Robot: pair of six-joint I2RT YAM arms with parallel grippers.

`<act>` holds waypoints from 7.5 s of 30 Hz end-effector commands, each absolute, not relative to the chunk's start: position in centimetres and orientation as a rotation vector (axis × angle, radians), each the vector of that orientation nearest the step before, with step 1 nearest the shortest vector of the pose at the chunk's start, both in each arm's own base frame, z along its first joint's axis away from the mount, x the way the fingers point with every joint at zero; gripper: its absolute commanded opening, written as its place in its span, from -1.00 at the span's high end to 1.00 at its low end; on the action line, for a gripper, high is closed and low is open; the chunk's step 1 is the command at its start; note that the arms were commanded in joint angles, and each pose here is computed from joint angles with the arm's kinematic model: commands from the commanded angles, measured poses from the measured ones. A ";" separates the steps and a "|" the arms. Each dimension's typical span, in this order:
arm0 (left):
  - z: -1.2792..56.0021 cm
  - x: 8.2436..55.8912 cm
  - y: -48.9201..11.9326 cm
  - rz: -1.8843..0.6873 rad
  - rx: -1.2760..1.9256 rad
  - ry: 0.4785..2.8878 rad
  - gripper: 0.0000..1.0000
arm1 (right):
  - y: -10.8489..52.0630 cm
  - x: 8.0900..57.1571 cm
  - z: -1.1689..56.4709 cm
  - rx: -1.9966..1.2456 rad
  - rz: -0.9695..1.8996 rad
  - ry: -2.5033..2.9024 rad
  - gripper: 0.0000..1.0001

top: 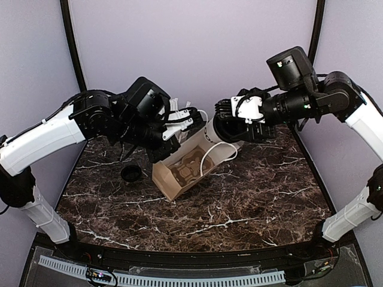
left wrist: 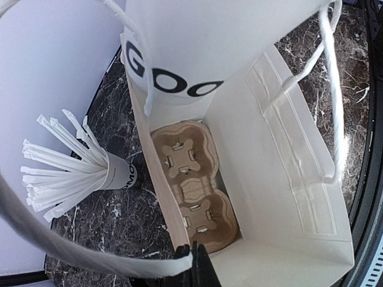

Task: Pack the takeout coffee

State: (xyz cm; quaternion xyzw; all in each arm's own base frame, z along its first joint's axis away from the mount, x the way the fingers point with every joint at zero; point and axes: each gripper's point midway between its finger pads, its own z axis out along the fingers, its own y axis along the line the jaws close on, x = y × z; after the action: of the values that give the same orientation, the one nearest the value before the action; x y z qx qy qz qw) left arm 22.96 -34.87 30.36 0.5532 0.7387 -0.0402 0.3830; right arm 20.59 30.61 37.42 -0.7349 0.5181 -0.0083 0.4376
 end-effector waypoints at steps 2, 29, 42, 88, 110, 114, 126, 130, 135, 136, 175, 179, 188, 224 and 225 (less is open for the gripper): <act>31.7 23.3 -33.9 -0.076 1.376 1.836 1.00 | 30.3 19.5 40.6 -1.747 0.039 1.247 0.11; 34.0 24.3 -34.3 -0.157 1.263 1.771 0.95 | 31.8 16.9 36.1 -1.905 0.199 1.281 0.13; 39.0 17.8 -32.8 -0.626 1.156 1.643 -0.25 | 33.2 17.5 35.6 -1.905 0.217 1.292 0.14; 32.6 7.9 -41.7 -0.843 1.445 1.403 0.31 | 34.8 18.0 30.8 -1.979 0.339 1.444 0.16; 41.3 12.0 -31.4 -0.582 0.933 1.409 -0.52 | 32.8 14.6 24.0 -2.204 0.073 1.345 0.20; 39.1 16.4 -29.5 -0.554 0.783 1.551 -0.66 | 32.5 14.6 23.6 -2.192 0.046 1.315 0.17; 26.9 24.2 -33.5 -0.708 0.864 1.865 -0.60 | 32.8 14.2 22.8 -2.123 -0.078 1.122 0.19; 24.2 25.6 -34.5 -0.775 0.888 1.935 -0.59 | 32.8 14.3 22.5 -2.111 -0.130 1.068 0.18; 20.2 27.4 -35.1 -0.842 0.887 2.031 -0.57 | 33.1 15.0 21.9 -2.097 -0.217 1.035 0.19; 19.3 27.6 -35.3 -0.862 0.893 2.052 -0.57 | 33.2 15.1 21.8 -2.094 -0.231 1.030 0.19; 12.6 30.8 -36.0 -1.010 0.902 2.212 -0.49 | 36.7 17.0 18.3 -2.117 -0.159 1.068 0.24; 14.3 31.1 -34.8 -1.020 0.879 2.184 -0.49 | 37.2 17.6 18.2 -2.126 -0.122 1.092 0.25; 12.8 31.1 -34.6 -1.043 0.897 2.271 -0.49 | 38.1 17.9 18.7 -2.194 -0.030 1.148 0.24; 8.5 33.3 -33.9 -1.073 0.787 2.373 -0.45 | 39.2 22.6 14.5 -2.216 0.137 1.375 0.28; 8.8 33.7 -33.5 -1.051 0.765 2.373 -0.45 | 39.2 22.6 14.4 -2.231 0.166 1.395 0.28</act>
State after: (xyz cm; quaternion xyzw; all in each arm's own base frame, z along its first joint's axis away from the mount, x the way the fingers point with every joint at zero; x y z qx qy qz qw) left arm 33.87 -35.13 8.10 0.2908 0.8426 -0.3974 0.2180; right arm 21.58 38.84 15.77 -0.8269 0.4860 0.0266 0.2818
